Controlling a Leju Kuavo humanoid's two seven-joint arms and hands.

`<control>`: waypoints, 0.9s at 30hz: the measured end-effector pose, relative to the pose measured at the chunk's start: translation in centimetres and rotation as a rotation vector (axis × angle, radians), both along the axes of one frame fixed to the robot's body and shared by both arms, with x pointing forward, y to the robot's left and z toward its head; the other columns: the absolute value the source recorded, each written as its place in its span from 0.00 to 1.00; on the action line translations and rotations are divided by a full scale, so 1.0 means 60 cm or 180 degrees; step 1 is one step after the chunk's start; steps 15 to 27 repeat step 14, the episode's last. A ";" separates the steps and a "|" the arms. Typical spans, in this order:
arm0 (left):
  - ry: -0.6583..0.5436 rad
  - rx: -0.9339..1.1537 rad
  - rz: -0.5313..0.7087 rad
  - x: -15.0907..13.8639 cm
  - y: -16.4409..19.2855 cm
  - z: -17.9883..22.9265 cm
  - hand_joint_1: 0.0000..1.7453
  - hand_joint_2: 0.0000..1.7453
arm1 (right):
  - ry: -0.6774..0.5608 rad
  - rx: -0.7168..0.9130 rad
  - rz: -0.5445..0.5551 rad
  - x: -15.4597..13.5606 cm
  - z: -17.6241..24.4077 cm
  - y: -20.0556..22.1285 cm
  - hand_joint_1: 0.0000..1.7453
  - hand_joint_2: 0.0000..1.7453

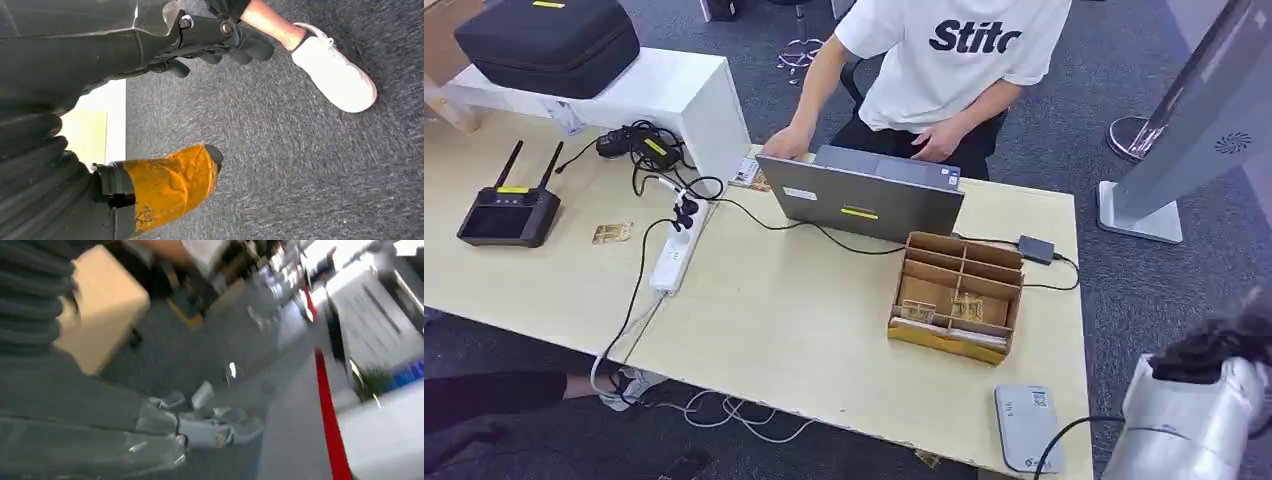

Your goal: Pass the card to the sensor for recognition and then transmit it.

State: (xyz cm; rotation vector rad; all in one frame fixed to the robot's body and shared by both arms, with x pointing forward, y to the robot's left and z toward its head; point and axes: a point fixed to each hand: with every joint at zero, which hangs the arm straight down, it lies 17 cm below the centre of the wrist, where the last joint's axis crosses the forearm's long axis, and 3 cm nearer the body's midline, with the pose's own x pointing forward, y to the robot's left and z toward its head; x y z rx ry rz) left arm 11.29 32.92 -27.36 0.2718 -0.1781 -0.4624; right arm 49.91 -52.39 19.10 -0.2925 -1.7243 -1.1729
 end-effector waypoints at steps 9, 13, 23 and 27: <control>-0.0017 -0.0020 -0.0023 -0.041 -0.007 -0.007 0.00 1.00 | 0.3163 -0.0527 0.0132 -0.479 -0.538 -0.100 0.00 1.00; -0.0061 -0.0059 0.0062 -0.038 -0.018 -0.007 0.00 1.00 | 0.4620 -0.0900 0.1101 -0.593 -0.656 -0.011 0.00 1.00; -0.0067 -0.0066 0.0077 -0.038 -0.019 -0.007 0.00 1.00 | 0.4821 -0.0993 0.1356 -0.609 -0.673 0.011 0.00 1.00; -0.0067 -0.0066 0.0077 -0.038 -0.019 -0.007 0.00 1.00 | 0.4821 -0.0993 0.1356 -0.609 -0.673 0.011 0.00 1.00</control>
